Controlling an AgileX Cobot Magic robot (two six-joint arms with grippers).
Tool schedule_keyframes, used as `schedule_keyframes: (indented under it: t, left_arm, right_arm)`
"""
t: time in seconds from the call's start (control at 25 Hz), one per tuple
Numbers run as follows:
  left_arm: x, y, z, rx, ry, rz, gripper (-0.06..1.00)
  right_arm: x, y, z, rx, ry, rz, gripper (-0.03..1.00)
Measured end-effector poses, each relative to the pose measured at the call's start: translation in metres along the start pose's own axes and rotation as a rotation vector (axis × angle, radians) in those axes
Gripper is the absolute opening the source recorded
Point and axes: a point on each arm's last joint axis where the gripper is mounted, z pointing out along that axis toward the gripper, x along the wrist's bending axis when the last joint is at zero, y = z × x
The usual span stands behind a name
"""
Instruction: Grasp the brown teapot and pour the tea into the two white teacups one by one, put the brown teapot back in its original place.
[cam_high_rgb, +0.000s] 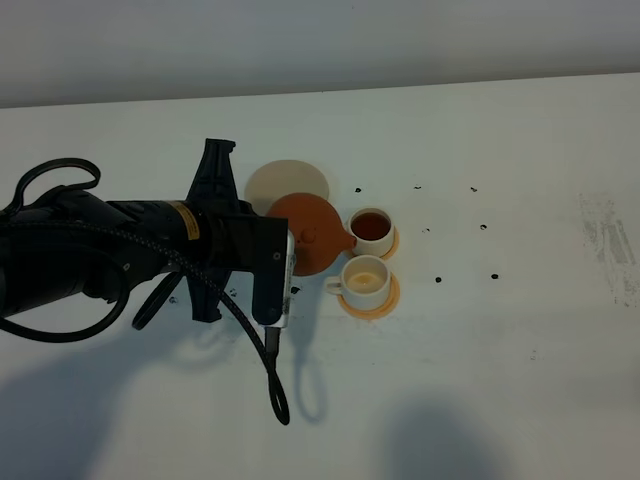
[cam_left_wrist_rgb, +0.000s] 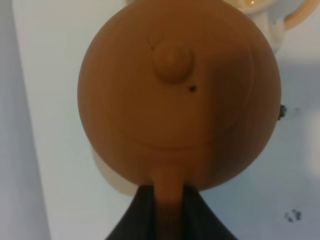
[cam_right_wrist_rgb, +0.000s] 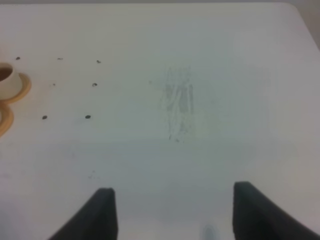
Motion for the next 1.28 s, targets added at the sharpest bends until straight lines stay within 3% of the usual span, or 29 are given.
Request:
schedule_keyframes:
  t: [0.4, 1.28]
  left_arm:
    - [0.003, 0.001, 0.0, -0.013, 0.032, 0.097, 0.1]
    - [-0.002, 0.002, 0.015, -0.036, 0.052, 0.215, 0.1]
  right_arm:
    - [0.0, 0.0, 0.0, 0.0, 0.0, 0.0, 0.51]
    - [0.0, 0.0, 0.0, 0.0, 0.0, 0.0, 0.51]
